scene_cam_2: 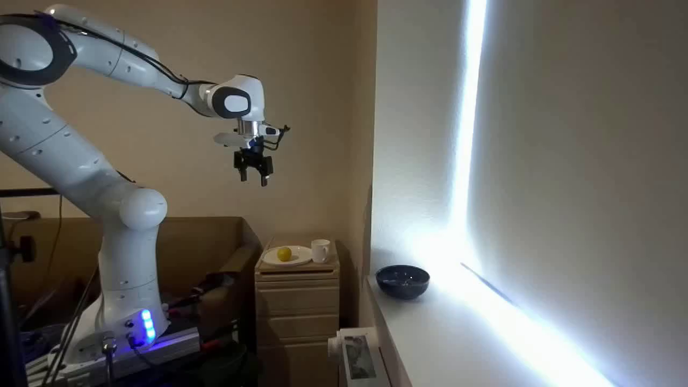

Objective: Remove the key holder from the bowl and put it on the shelf

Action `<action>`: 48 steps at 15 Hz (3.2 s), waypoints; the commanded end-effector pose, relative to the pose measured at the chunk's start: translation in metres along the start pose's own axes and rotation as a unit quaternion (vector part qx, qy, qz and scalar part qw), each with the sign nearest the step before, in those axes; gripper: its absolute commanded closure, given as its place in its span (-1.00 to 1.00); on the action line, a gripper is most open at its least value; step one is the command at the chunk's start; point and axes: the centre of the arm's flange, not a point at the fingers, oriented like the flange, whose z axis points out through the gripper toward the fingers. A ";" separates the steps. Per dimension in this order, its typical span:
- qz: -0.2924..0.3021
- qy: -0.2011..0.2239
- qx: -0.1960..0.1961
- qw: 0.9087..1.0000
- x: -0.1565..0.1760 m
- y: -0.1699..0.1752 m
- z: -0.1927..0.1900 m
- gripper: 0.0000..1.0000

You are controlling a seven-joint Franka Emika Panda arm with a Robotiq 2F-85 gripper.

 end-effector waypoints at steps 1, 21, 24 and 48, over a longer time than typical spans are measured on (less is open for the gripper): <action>0.000 0.000 0.000 1.000 0.000 0.000 0.000 -1.00; 0.389 0.092 -0.052 0.915 0.076 0.297 0.018 -1.00; 0.408 0.100 -0.081 0.904 0.092 0.310 0.034 -1.00; 0.731 0.055 -0.175 0.658 0.182 0.404 0.157 -1.00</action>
